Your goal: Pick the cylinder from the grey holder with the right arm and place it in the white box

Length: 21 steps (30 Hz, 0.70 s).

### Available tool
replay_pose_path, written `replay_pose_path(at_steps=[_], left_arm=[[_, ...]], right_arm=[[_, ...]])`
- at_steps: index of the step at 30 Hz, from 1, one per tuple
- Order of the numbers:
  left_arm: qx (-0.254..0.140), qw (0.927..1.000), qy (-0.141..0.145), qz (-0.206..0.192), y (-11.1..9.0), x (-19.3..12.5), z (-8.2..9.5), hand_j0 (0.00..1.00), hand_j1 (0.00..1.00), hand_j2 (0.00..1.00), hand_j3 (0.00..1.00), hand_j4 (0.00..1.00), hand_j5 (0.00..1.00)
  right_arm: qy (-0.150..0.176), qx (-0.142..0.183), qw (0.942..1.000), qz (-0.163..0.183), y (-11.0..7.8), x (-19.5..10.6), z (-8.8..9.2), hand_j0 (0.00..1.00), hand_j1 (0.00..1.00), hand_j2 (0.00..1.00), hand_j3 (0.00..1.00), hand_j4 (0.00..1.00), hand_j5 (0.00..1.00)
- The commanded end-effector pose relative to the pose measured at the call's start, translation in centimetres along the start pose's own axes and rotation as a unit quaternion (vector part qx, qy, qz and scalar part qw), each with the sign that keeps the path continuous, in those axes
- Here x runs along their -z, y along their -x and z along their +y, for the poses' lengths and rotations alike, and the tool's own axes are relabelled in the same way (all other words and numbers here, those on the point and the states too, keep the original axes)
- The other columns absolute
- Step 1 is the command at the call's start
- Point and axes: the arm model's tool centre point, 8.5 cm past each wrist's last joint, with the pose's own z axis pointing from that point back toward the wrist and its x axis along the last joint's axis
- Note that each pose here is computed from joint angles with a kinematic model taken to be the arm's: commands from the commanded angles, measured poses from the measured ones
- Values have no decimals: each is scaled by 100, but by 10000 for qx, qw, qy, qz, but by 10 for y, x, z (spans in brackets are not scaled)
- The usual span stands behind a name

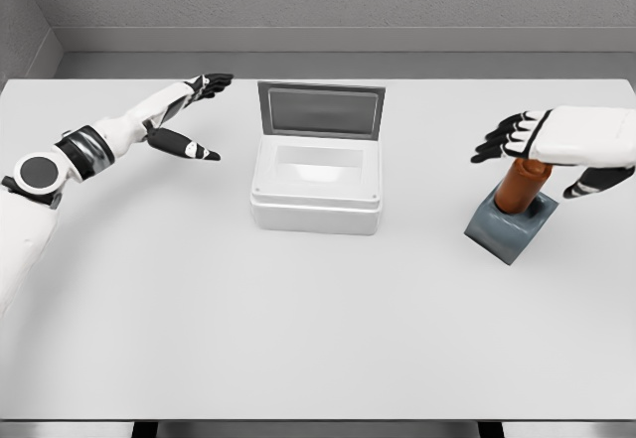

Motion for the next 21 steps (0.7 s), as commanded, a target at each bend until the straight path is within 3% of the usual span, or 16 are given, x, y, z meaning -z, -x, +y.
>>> replay_pose_path(at_steps=[1, 6, 12, 21], left_arm=[[-29, 10000, -21, 40, 0, 0, 2, 100, 100, 100, 100, 100, 100], [241, 9995, 86, 175, 1, 2, 3, 100, 100, 100, 100, 100, 100], [219, 9996, 81, 144, -1, 5, 2, 100, 100, 100, 100, 100, 100], [239, 9996, 75, 120, -3, 5, 3, 100, 100, 100, 100, 100, 100]], right_arm=[[19, 119, 9997, 210, 13, -7, 2, 100, 100, 100, 100, 100, 100], [64, 153, 9996, 236, 18, -4, 1, 100, 100, 100, 100, 100, 100], [40, 86, 10000, -11, 5, 9, 1, 100, 100, 100, 100, 100, 100], [-13, 71, 10000, -37, 5, 14, 2, 100, 100, 100, 100, 100, 100]])
